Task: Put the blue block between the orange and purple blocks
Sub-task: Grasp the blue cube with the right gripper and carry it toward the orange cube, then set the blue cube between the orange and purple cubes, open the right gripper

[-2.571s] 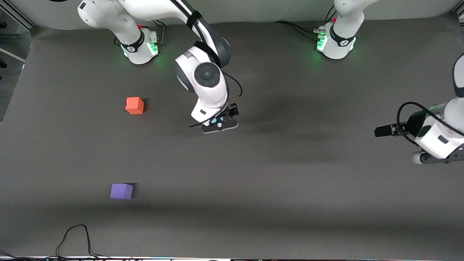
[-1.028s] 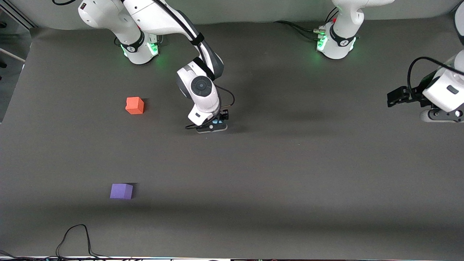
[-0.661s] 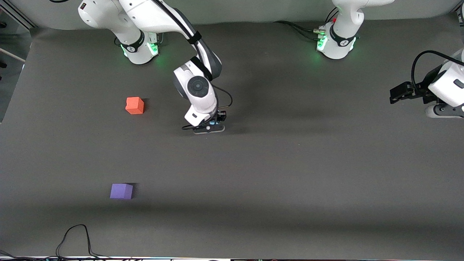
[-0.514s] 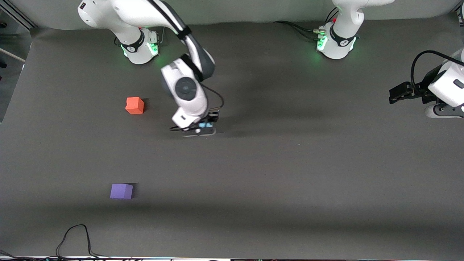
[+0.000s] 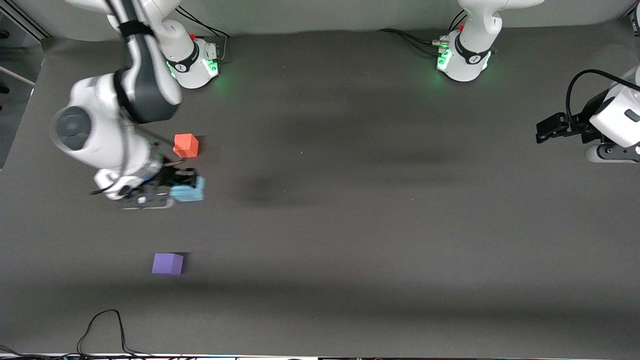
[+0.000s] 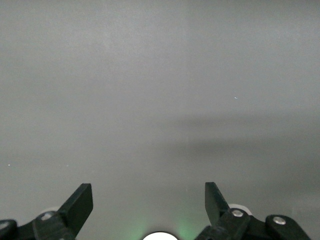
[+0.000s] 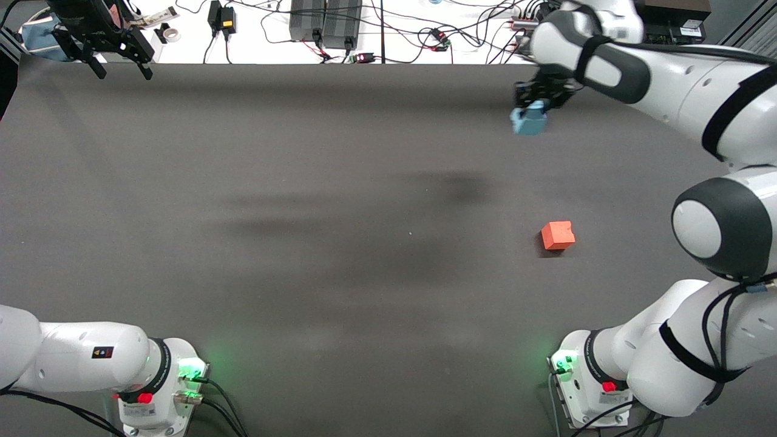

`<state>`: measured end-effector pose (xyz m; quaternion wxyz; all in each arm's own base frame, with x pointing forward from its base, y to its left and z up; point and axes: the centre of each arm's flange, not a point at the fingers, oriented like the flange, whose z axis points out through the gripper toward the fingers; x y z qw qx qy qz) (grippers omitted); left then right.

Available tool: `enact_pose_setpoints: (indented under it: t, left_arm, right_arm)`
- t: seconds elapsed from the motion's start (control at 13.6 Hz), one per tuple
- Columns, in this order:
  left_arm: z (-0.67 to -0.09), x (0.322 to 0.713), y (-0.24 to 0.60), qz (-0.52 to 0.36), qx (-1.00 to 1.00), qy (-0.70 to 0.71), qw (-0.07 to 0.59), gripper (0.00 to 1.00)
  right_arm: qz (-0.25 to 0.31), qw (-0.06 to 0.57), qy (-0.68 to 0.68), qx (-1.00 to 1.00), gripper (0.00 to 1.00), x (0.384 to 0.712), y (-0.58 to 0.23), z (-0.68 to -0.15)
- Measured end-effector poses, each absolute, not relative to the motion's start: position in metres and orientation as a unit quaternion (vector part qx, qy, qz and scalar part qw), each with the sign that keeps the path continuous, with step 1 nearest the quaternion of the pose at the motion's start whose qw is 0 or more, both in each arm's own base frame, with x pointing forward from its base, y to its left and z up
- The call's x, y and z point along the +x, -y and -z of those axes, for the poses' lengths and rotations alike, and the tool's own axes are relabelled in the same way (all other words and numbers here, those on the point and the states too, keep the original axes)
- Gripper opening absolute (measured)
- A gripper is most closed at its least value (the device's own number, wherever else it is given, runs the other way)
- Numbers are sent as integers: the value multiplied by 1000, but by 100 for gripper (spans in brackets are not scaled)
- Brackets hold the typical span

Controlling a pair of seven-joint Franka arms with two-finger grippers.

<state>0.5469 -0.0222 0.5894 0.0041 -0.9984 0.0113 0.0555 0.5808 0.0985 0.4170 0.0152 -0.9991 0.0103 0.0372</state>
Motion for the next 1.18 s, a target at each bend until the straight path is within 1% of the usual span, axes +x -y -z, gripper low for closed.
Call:
enact_pose_setpoints:
  t: [0.15,0.22,0.59,0.73,0.88,1.18]
  left_arm:
    - [-589,547,22,-56,-998,-11,4,100]
    - [-589,547,22,-56,-998,-12,4,100]
    - [-588,547,27,-57,-998,-16,4,100]
    - [-587,547,28,-58,-998,-17,4,100]
    - [-587,547,28,-58,-998,-17,4,100]
    - [-587,547,28,-58,-998,-17,4,100]
  right_arm:
    - [-43,19,-13,-999,50,581,-61,-390]
    - [-43,16,-1,-999,50,581,-45,-357]
    - [-60,-22,34,-997,50,581,-38,-258]
    - [-60,-30,42,-997,50,581,-35,-237]
    - [-62,-31,44,-997,50,578,-36,-229]
    - [-62,-11,37,-997,50,574,-36,-218]
